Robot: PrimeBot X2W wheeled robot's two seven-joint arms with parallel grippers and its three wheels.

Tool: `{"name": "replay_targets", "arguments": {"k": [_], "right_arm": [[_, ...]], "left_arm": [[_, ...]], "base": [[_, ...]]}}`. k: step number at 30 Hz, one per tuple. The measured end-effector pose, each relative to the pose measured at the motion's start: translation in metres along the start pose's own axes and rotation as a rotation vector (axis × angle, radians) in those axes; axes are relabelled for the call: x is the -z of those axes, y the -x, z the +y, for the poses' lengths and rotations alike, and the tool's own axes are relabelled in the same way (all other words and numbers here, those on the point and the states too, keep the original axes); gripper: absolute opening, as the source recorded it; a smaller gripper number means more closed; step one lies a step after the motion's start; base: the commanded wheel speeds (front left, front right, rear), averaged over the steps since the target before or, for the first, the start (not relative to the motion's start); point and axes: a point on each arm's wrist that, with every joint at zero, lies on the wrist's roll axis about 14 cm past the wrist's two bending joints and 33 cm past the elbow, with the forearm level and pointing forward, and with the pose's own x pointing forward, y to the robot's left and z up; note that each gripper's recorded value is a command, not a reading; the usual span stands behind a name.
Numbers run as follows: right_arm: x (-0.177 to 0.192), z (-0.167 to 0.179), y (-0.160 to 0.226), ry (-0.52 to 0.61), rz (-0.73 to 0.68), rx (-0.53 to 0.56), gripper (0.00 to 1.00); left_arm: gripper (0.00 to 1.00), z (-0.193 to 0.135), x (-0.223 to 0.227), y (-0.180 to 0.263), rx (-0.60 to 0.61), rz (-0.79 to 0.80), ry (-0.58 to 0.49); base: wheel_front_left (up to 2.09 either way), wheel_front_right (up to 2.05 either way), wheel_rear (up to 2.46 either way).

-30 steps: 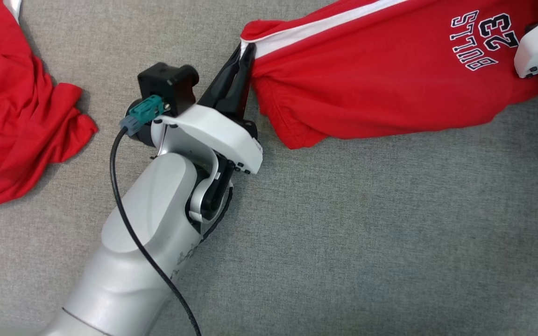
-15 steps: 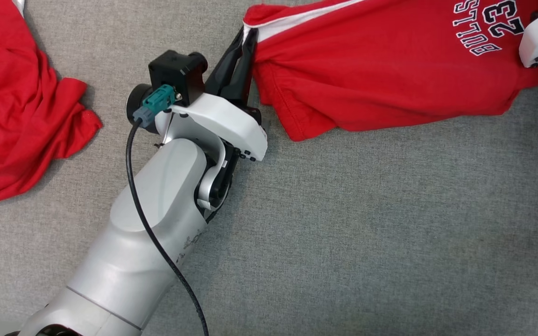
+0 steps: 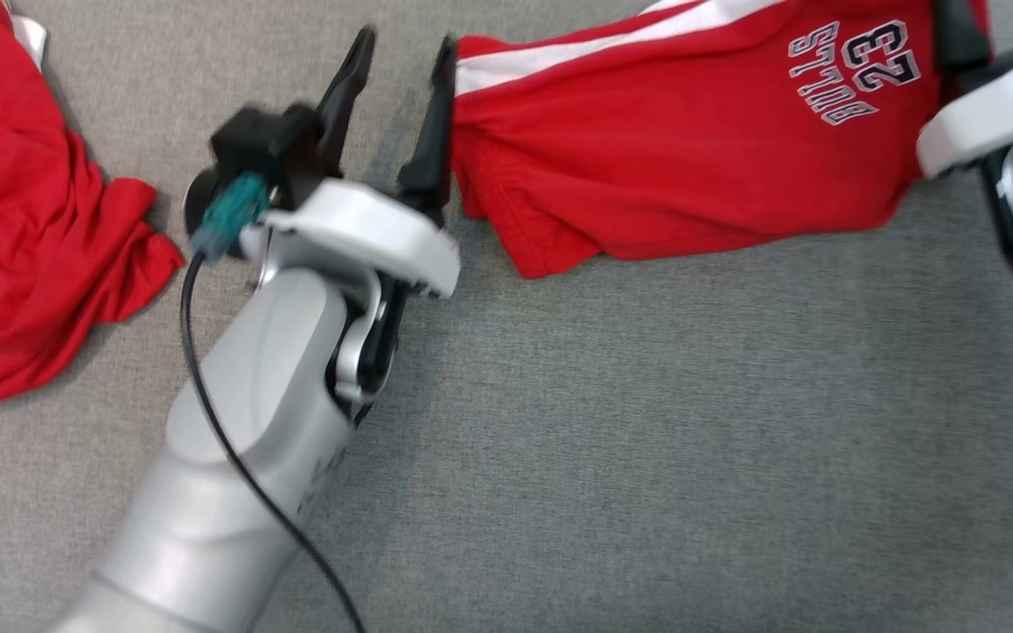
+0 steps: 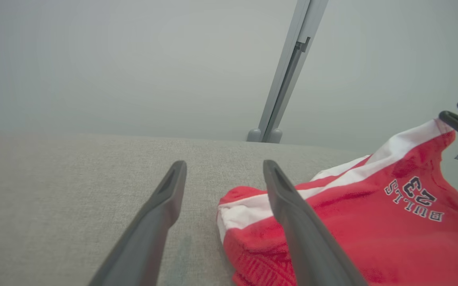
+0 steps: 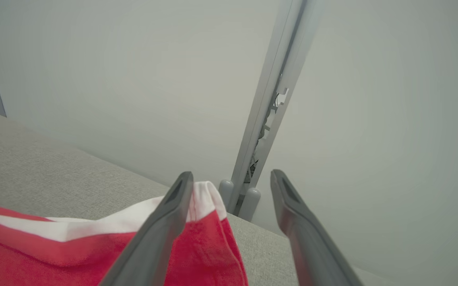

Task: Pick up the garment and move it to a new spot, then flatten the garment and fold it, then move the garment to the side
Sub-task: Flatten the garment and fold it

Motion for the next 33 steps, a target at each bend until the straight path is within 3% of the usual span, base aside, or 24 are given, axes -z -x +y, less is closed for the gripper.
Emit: {"name": "replay_targets", "arguments": {"k": [4, 13, 21, 25, 33], "right_arm": [[-0.006, 0.004, 0.026, -0.041, 0.004, 0.025, 1.00], [-0.012, -0.023, 0.070, -0.028, 0.074, 0.123, 1.00], [-0.017, -0.032, 0.041, 0.002, 0.092, 0.110, 1.00], [-0.015, -0.022, 0.027, -0.066, 0.068, 0.104, 1.00], [-0.018, -0.001, 0.059, -0.157, 0.024, 0.107, 1.00]], "left_arm": [[1.00, 0.006, -0.003, 0.025, -0.035, -0.024, -0.014], [1.00, -0.005, -0.005, 0.071, -0.037, -0.038, 0.022], [1.00, -0.007, -0.014, 0.080, -0.021, -0.066, -0.007], [1.00, -0.002, -0.026, 0.084, -0.032, -0.102, -0.016], [1.00, 0.005, -0.039, 0.097, -0.064, -0.154, -0.024]], "base": [[0.00, 0.00, 0.00], [0.00, 0.00, 0.00], [0.00, 0.00, 0.00], [0.00, 0.00, 0.00], [0.00, 0.00, 0.00]]}}
